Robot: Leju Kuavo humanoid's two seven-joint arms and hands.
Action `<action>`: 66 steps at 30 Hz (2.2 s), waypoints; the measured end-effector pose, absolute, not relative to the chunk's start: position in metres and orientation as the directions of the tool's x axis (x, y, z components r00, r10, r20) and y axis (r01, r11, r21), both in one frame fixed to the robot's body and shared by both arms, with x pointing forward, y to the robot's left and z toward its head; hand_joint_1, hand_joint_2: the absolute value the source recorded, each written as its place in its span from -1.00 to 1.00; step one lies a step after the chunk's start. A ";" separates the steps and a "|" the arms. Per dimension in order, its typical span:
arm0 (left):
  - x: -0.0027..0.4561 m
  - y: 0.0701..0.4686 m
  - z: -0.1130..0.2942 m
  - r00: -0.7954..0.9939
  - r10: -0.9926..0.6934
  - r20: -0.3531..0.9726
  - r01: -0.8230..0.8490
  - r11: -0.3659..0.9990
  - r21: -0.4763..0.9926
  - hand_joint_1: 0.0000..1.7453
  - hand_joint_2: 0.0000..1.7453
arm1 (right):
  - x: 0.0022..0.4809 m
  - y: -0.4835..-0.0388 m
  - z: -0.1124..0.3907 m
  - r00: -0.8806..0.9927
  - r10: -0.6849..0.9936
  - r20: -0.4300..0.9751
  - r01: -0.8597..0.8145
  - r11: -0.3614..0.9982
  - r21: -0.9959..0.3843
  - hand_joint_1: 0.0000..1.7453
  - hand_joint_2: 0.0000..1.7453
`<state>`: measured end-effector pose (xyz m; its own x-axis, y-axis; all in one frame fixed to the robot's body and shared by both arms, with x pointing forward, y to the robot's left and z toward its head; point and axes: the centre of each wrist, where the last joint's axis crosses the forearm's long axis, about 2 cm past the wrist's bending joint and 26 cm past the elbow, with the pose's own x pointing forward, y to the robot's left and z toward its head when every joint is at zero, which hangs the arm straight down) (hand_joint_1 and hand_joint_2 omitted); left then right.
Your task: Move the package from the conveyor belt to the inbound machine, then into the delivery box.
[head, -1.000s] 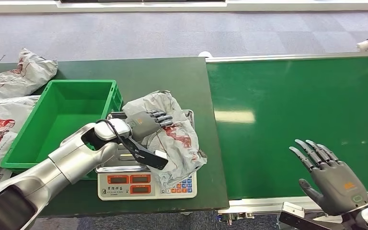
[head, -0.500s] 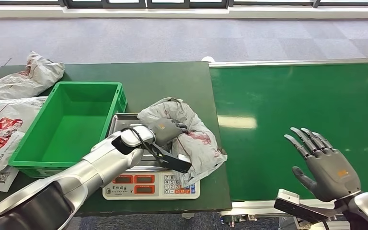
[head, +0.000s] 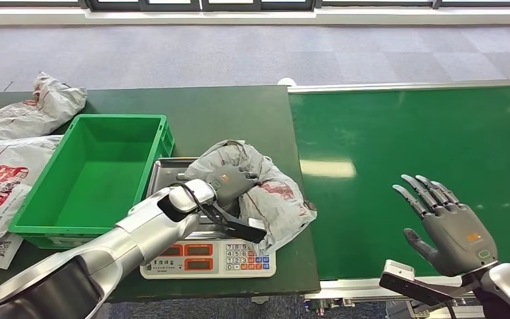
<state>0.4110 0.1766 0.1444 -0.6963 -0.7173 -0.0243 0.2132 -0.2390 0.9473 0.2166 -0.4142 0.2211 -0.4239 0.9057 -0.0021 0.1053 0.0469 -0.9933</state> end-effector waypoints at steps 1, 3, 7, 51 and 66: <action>0.410 0.178 0.145 -0.692 -0.721 -0.043 0.194 -0.243 0.950 1.00 1.00 | 0.217 -0.414 0.221 -0.423 0.906 -0.003 0.106 0.047 -0.993 -1.00 1.00; 0.411 0.184 0.150 -0.677 -0.732 -0.083 0.153 -0.250 0.956 1.00 1.00 | 0.217 -0.414 0.221 -0.420 0.907 -0.004 0.106 0.045 -0.993 -1.00 1.00; 0.422 0.210 0.177 -0.611 -0.772 -0.175 0.059 -0.265 0.963 1.00 1.00 | 0.216 -0.415 0.219 -0.409 0.913 0.006 0.097 0.051 -0.994 -1.00 1.00; 0.298 0.561 0.253 0.024 -0.929 -0.369 0.094 -0.365 0.926 1.00 1.00 | 0.134 -0.405 0.192 -0.339 0.940 0.042 0.065 0.067 -0.996 -1.00 1.00; 0.273 0.523 0.194 -0.022 -0.948 -0.318 0.090 -0.319 0.944 -1.00 -1.00 | 0.130 -0.396 0.189 -0.309 0.950 0.035 0.087 0.065 -0.994 -1.00 1.00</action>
<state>0.2728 0.5231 0.1942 -0.0223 -0.9478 -0.3180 0.0899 -0.3186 0.9436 0.1304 -0.3959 0.1887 -0.3093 0.9503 0.0354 0.0871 0.0654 -0.9940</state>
